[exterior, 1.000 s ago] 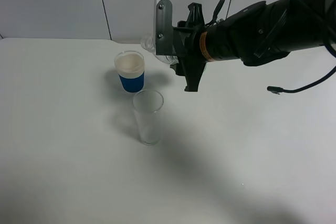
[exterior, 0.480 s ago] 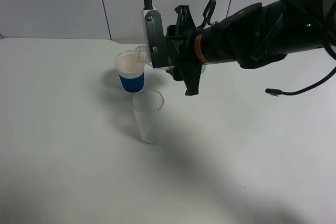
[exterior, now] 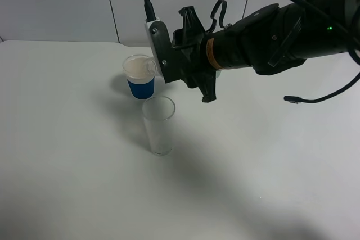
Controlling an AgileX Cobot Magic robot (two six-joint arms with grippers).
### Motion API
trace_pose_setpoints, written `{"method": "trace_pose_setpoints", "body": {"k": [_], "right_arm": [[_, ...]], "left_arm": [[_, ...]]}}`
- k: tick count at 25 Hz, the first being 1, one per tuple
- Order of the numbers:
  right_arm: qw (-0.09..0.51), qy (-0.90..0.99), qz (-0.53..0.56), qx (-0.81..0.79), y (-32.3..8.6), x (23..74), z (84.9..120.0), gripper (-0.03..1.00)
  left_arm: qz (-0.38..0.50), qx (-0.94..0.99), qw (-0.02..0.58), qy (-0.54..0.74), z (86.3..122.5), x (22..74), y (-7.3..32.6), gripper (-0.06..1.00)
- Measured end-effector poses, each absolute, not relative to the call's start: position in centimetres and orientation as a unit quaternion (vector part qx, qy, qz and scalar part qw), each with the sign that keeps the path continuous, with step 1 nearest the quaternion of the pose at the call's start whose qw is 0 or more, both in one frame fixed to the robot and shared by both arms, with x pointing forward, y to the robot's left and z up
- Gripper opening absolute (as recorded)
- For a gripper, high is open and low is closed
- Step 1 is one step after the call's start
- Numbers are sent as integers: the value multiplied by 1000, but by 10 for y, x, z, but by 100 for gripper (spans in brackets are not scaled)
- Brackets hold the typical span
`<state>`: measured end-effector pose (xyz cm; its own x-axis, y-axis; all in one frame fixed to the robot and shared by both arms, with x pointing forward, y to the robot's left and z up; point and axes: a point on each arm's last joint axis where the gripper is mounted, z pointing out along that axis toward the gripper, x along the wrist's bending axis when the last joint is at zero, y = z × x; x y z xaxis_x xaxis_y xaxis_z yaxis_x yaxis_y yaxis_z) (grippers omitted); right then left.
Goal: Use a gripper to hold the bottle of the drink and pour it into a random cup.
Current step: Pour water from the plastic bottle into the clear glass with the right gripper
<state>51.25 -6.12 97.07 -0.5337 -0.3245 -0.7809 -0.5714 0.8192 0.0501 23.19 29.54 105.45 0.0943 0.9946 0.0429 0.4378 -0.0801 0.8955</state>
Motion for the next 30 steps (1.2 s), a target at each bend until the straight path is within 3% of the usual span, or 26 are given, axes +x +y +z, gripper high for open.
{"method": "trace_pose_setpoints", "body": {"k": [30], "right_arm": [[431, 832, 87, -338, -64, 515, 972, 57]], "left_arm": [[368, 636, 378, 563, 1055, 232, 295, 99]]}}
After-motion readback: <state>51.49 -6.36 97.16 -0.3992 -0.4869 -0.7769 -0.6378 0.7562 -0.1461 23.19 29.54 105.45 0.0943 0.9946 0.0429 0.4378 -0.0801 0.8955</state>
